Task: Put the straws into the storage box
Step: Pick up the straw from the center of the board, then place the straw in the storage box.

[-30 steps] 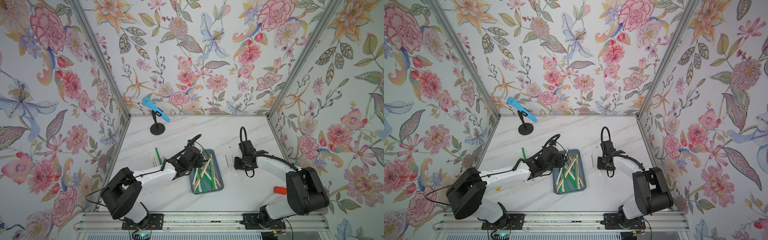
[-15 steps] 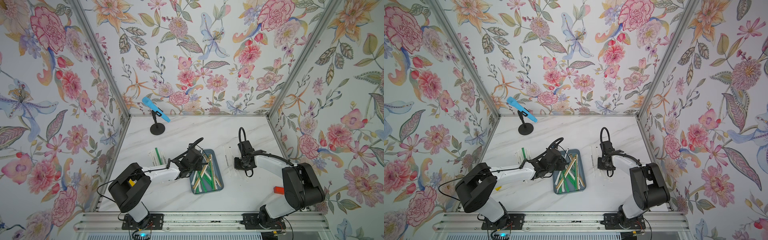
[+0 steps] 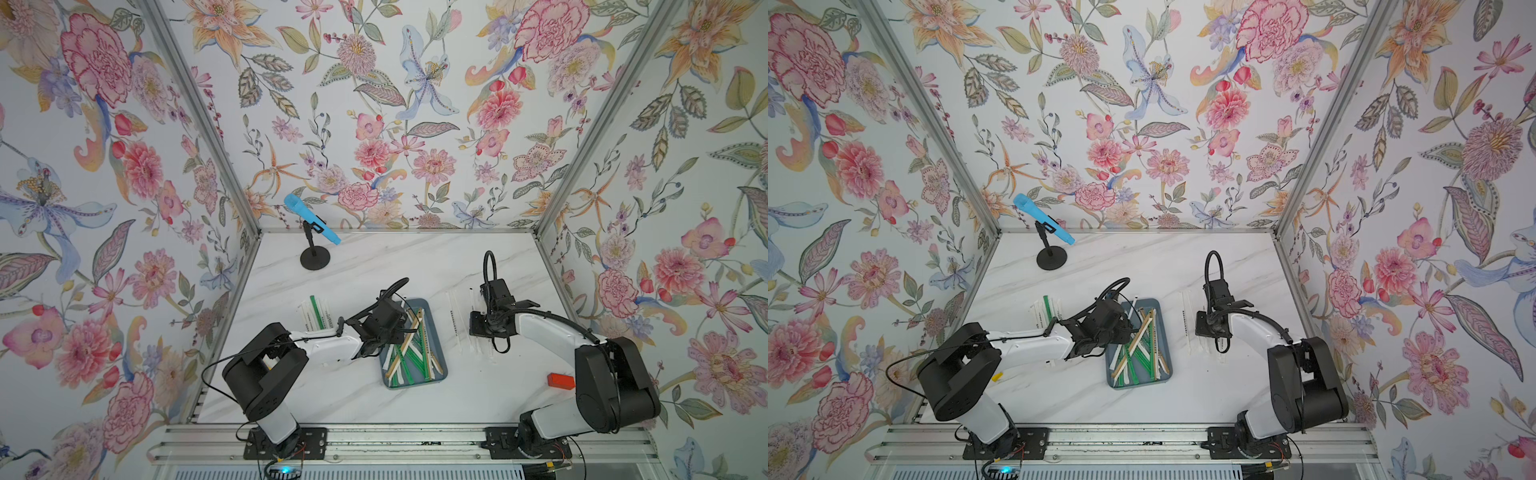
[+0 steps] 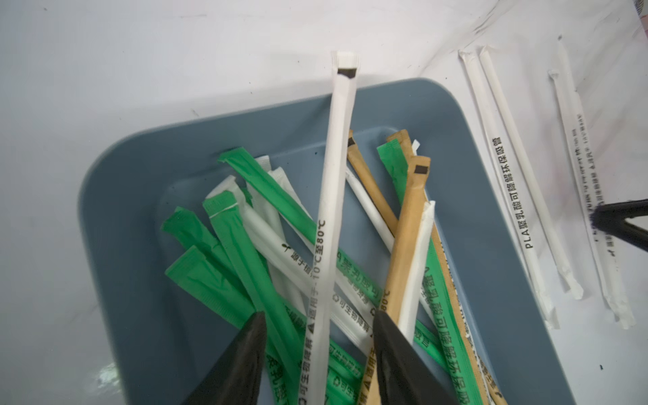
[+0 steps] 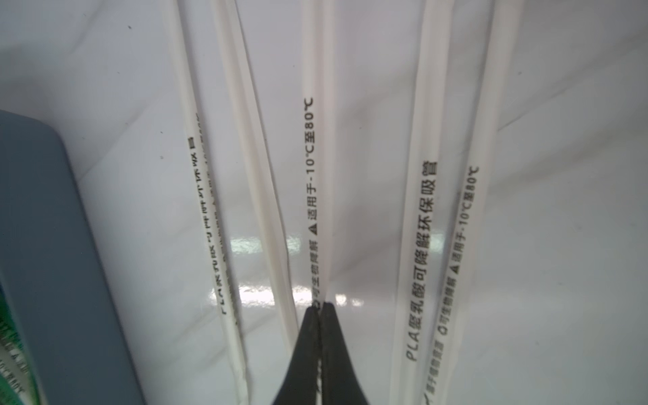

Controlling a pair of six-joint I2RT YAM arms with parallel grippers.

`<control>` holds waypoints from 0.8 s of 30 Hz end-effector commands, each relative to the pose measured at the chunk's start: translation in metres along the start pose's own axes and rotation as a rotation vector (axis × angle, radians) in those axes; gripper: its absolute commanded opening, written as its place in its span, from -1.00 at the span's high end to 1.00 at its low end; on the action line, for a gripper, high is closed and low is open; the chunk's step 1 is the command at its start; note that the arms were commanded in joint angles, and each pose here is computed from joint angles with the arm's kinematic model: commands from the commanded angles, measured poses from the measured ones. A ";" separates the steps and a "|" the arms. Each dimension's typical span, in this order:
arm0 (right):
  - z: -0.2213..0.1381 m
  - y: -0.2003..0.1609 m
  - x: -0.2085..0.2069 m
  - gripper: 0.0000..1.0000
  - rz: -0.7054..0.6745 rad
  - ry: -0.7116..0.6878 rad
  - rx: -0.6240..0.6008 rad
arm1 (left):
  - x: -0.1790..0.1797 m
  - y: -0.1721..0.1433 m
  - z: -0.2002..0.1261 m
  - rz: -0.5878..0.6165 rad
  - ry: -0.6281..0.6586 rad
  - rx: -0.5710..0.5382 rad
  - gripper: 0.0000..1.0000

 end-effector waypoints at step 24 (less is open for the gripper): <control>-0.056 -0.082 0.178 0.90 -0.121 0.382 0.116 | -0.004 -0.020 -0.012 -0.045 -0.031 0.046 0.79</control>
Point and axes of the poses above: each gripper's point midway between its finger pads, its own z axis out along the fingers, its own x axis along the line the jaws close on, y = z × x, the point moved 2 cm from there along -z, back along the fingers, and after that the axes turned 5 degrees about z, right-handed, at the moved point
